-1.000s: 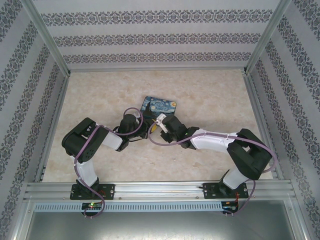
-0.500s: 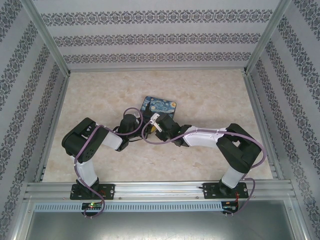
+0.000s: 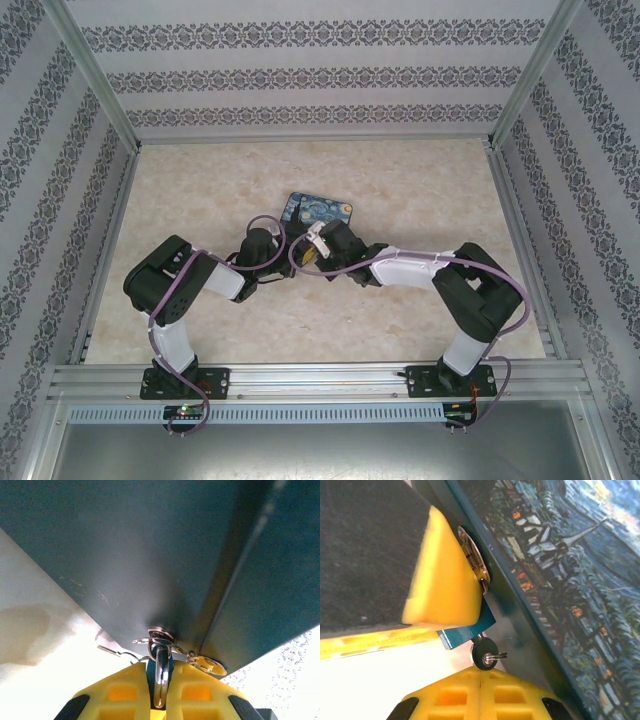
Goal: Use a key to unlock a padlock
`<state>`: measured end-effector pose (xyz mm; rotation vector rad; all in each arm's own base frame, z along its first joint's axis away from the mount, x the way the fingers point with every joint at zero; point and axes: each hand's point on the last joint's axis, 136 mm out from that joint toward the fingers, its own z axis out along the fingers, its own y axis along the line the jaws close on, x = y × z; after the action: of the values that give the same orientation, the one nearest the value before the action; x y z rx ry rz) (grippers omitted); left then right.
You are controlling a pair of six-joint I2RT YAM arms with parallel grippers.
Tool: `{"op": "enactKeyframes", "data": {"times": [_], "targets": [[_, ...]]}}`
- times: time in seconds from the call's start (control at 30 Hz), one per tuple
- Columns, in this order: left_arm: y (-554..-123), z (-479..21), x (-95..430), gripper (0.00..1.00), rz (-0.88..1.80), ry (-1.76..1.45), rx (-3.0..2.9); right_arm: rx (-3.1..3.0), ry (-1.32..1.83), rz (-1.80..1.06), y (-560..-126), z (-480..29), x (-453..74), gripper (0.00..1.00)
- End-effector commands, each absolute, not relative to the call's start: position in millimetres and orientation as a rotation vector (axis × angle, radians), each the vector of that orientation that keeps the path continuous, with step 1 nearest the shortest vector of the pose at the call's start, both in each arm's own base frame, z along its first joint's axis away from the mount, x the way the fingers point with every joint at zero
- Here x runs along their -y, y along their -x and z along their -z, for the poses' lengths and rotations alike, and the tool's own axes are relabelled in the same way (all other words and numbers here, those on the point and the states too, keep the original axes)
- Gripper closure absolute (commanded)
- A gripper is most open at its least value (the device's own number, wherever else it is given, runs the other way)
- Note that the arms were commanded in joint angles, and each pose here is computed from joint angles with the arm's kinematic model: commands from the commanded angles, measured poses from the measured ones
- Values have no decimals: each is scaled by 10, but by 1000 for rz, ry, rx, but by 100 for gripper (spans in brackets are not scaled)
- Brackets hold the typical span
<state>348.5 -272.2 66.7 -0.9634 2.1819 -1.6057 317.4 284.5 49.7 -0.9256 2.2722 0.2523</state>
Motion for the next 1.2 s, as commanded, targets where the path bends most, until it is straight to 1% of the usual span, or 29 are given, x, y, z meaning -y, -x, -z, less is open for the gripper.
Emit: {"op": "enactKeyframes", "data": {"times": [0.0,0.1,0.2,0.27,0.3,0.37,0.4,0.43,0.5,0.57,0.67,0.77,0.93,1.07,1.17], "targets": [[-3514,-930,2813,100,1681,872,-2141,-2263,839,-651,-3081,-874,-3135,100],[-3519,-923,2812,100,1679,872,-2142,-2283,791,-913,-3001,-1014,-3251,100],[-3510,-899,2806,100,1673,875,-2148,-2294,765,-961,-2991,-1043,-3256,100],[-3509,-900,2805,100,1672,876,-2147,-2299,747,-943,-2998,-1044,-3210,100],[-3503,-891,2799,100,1667,876,-2149,-2294,735,-933,-3005,-1068,-3177,98],[-3504,-878,2791,100,1658,875,-2153,-2292,703,-904,-3016,-1097,-3090,85],[-3500,-871,2792,100,1655,872,-2156,-2288,674,-885,-3033,-1120,-3031,72],[-3501,-860,2785,100,1648,872,-2159,-2289,644,-866,-3039,-1136,-2976,63],[-3493,-833,2781,100,1634,864,-2171,-2292,578,-830,-3050,-1161,-2882,56],[-3475,-801,2780,99,1608,847,-2195,-2314,501,-811,-3048,-1161,-2807,46],[-3440,-752,2764,90,1565,819,-2234,-2343,376,-835,-2997,-1141,-2771,39],[-3408,-729,2741,82,1529,796,-2264,-2366,279,-884,-2921,-1097,-2826,37],[-3342,-749,2718,67,1501,761,-2291,-2402,158,-940,-2875,-949,-2960,37],[-3268,-763,2663,55,1482,758,-2301,-2391,61,-948,-2967,-852,-2953,36],[-3188,-767,2584,44,1448,768,-2309,-2366,3,-966,-3068,-843,-2935,37]]}}
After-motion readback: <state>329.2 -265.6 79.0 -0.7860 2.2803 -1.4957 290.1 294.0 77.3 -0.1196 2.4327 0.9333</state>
